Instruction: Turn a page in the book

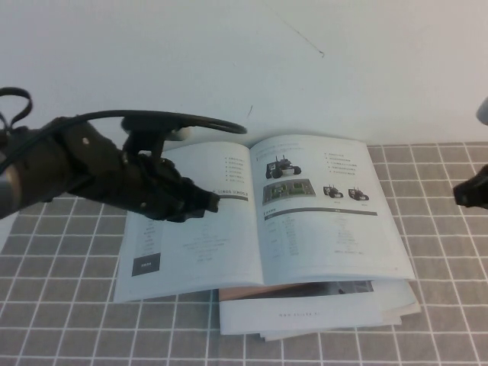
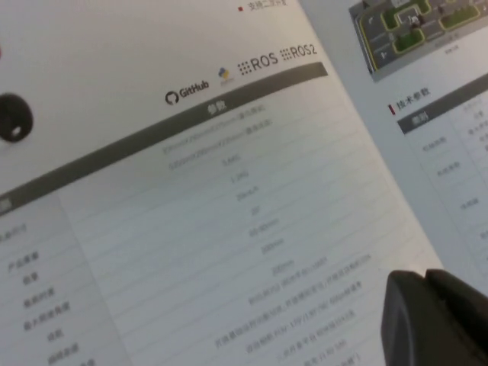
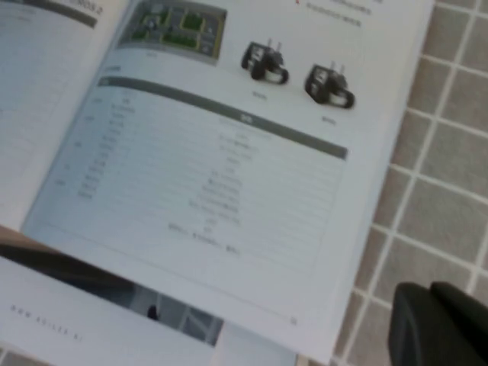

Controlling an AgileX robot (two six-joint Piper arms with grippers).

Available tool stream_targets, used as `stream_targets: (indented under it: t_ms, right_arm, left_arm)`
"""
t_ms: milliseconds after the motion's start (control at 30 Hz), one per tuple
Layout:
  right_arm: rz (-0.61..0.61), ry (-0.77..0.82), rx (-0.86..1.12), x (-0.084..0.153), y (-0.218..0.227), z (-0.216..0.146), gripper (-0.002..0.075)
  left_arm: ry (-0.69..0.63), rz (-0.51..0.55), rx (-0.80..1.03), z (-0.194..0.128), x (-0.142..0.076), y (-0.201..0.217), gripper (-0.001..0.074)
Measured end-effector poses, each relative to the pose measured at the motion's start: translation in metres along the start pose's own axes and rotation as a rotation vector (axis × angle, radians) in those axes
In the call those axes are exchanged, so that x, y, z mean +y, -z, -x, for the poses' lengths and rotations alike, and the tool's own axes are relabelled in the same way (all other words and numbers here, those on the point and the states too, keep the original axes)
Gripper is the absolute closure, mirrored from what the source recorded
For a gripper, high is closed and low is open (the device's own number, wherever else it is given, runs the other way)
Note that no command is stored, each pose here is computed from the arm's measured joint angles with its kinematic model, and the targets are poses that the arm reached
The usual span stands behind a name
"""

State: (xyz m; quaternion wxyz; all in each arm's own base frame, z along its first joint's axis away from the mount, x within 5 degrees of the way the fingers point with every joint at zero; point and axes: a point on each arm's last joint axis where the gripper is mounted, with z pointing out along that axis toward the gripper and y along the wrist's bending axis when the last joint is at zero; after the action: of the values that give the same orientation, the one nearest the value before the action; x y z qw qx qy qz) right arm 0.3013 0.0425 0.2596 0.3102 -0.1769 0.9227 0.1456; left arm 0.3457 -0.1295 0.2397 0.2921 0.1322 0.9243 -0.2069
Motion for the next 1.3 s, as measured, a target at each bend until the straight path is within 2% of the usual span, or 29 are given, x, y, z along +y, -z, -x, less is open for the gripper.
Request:
stream_targets:
  t_ms: [267,333,400,600,700,867,1100,1300]
  right_arm:
    - [0.108,0.097,0.034,-0.002,-0.075,0.023,0.0726]
    - [0.136,0.099,0.062,-0.005,-0.092,0.026,0.0698]
    - [0.161,0.095,0.094,-0.008,-0.108,0.026,0.0629]
    - [0.177,0.079,0.132,-0.018,-0.140,0.028,0.0330]
    - [0.169,0.076,0.128,-0.021,-0.147,0.029,0.0247]
    - [0.152,0.061,0.112,-0.024,-0.152,0.031,0.0221]
    - [0.186,-0.113,0.066,-0.024,-0.165,0.031,0.0221]
    - [0.200,-0.162,0.058,-0.024,-0.170,0.029,0.0220]
  left_arm:
    - [0.021,0.052,0.025,0.000,0.020,-0.061,0.0739]
    - [0.028,0.065,0.043,-0.005,0.026,-0.074,0.0739]
    - [0.023,0.063,0.080,-0.012,0.029,-0.083,0.0739]
    - [-0.010,0.049,0.131,-0.020,0.031,-0.092,0.0739]
    - [-0.012,0.049,0.136,-0.022,0.032,-0.093,0.0739]
    - [-0.009,0.050,0.137,-0.023,0.032,-0.093,0.0739]
    - [-0.008,0.050,0.135,-0.023,0.032,-0.093,0.0739]
    - [-0.012,0.050,0.137,-0.024,0.032,-0.093,0.0739]
